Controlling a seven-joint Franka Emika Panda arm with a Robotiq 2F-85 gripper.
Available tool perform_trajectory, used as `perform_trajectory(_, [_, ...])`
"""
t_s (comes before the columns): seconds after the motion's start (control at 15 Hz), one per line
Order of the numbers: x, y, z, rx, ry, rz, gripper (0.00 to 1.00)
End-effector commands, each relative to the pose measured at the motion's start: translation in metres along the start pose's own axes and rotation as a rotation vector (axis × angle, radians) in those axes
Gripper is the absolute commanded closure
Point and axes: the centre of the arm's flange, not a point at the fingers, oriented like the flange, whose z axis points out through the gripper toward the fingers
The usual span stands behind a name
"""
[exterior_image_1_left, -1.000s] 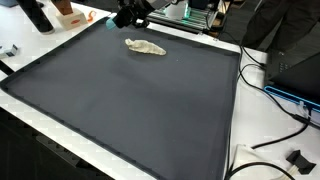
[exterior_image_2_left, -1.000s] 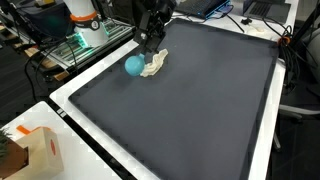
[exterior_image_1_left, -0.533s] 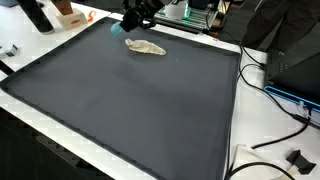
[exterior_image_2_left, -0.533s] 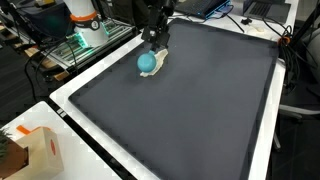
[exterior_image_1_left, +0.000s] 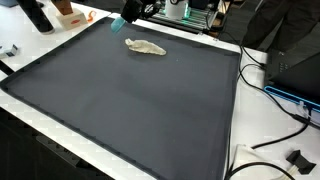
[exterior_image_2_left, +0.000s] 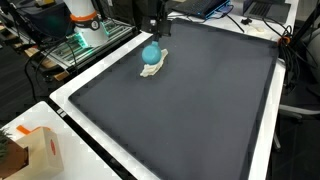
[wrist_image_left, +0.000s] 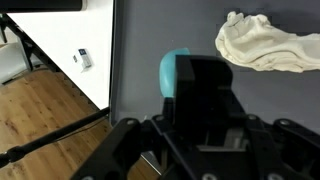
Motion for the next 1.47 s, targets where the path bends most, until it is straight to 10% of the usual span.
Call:
perform_trajectory(0.0, [-0.023,0.031,-0.021,0.095,0.032,0.000,0.75])
perform_trajectory(1.4, [-0.053,0.124,-0.058,0.689,-0.002,0.135,0.75])
